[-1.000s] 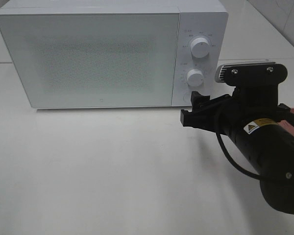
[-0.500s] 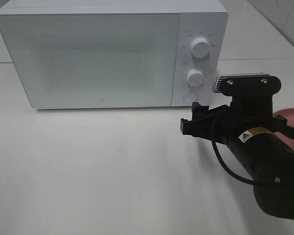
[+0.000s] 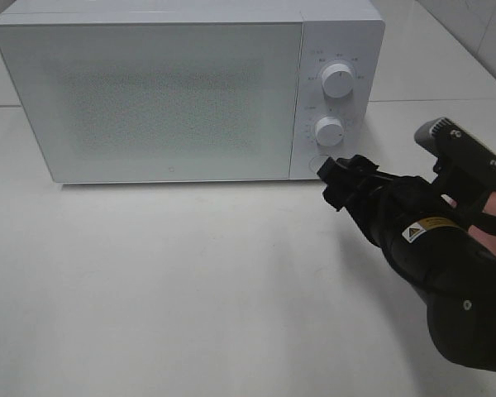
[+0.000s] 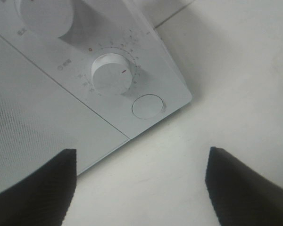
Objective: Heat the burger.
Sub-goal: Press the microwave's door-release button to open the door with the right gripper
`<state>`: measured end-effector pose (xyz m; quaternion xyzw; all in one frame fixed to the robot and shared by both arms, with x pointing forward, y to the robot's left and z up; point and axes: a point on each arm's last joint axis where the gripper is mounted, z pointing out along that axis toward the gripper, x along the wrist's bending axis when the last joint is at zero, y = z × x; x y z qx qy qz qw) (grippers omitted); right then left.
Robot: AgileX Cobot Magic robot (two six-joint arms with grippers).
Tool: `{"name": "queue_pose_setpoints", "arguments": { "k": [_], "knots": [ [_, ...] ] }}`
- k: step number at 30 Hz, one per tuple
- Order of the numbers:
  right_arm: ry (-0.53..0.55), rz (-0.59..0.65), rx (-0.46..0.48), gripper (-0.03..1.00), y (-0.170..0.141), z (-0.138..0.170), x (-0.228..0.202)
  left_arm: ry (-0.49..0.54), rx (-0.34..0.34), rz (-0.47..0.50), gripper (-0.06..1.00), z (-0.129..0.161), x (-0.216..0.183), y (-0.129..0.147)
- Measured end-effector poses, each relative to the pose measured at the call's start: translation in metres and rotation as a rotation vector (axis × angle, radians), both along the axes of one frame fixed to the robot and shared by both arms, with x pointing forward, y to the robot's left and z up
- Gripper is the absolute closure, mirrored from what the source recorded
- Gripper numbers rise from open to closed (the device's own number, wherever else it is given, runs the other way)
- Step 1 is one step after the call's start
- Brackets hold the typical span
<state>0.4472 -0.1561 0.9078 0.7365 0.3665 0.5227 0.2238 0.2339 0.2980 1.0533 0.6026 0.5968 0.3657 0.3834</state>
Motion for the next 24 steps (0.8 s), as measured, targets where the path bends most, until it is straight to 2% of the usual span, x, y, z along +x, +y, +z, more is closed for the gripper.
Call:
{"name": "queue_pose_setpoints", "arguments": {
  "k": [1, 2, 3, 4, 5, 7, 10, 11, 13, 14, 15, 16, 18, 19, 20, 22, 23, 24],
  "knots": [
    [0.007, -0.023, 0.063, 0.25, 0.0001, -0.0003, -0.0001, 0.000, 0.000, 0.000, -0.05, 0.0000, 0.0000, 0.0000],
    [0.007, -0.023, 0.063, 0.25, 0.0001, -0.0003, -0.0001, 0.000, 0.000, 0.000, -0.05, 0.0000, 0.0000, 0.0000],
    [0.024, -0.064, 0.176, 0.26, 0.0003, -0.0011, -0.0005, 0.000, 0.000, 0.000, -0.05, 0.0000, 0.0000, 0.0000],
    [0.034, -0.087, 0.238, 0.27, 0.0005, -0.0017, -0.0007, 0.000, 0.000, 0.000, -0.05, 0.0000, 0.0000, 0.0000],
    [0.034, -0.087, 0.238, 0.27, 0.0005, -0.0017, -0.0007, 0.000, 0.000, 0.000, -0.05, 0.0000, 0.0000, 0.0000],
    [0.062, -0.172, 0.454, 0.30, 0.0008, -0.0029, -0.0012, 0.000, 0.000, 0.000, -0.05, 0.0000, 0.0000, 0.0000],
    [0.068, -0.186, 0.490, 0.32, 0.0009, -0.0032, -0.0013, 0.000, 0.000, 0.000, -0.05, 0.0000, 0.0000, 0.0000],
    [0.076, -0.217, 0.567, 0.35, 0.0010, -0.0035, -0.0015, 0.000, 0.000, 0.000, -0.05, 0.0000, 0.0000, 0.0000],
    [0.080, -0.230, 0.600, 0.36, 0.0010, -0.0037, -0.0015, 0.000, 0.000, 0.000, -0.05, 0.0000, 0.0000, 0.0000],
    [0.085, -0.259, 0.669, 0.40, 0.0010, -0.0037, -0.0016, 0.000, 0.000, 0.000, -0.05, 0.0000, 0.0000, 0.0000],
    [0.087, -0.270, 0.696, 0.43, 0.0010, -0.0037, -0.0016, 0.000, 0.000, 0.000, -0.05, 0.0000, 0.0000, 0.0000],
    [0.087, -0.270, 0.696, 0.43, 0.0010, -0.0037, -0.0016, 0.000, 0.000, 0.000, -0.05, 0.0000, 0.0000, 0.0000],
    [0.091, -0.296, 0.762, 0.53, 0.0011, -0.0037, -0.0016, 0.000, 0.000, 0.000, -0.05, 0.0000, 0.0000, 0.0000],
    [0.091, -0.296, 0.762, 0.53, 0.0011, -0.0037, -0.0016, 0.000, 0.000, 0.000, -0.05, 0.0000, 0.0000, 0.0000],
    [0.091, -0.302, 0.777, 0.62, 0.0011, -0.0037, -0.0016, 0.000, 0.000, 0.000, -0.05, 0.0000, 0.0000, 0.0000],
    [0.093, -0.304, 0.783, 0.66, 0.0011, -0.0038, -0.0016, 0.000, 0.000, 0.000, -0.05, 0.0000, 0.0000, 0.0000],
    [0.098, -0.305, 0.783, 0.76, 0.0012, -0.0042, -0.0018, 0.000, 0.000, 0.000, -0.05, 0.0000, 0.0000, 0.0000],
    [0.101, -0.306, 0.783, 0.80, 0.0013, -0.0044, -0.0019, 0.000, 0.000, 0.000, -0.05, 0.0000, 0.0000, 0.0000]
  ]
}}
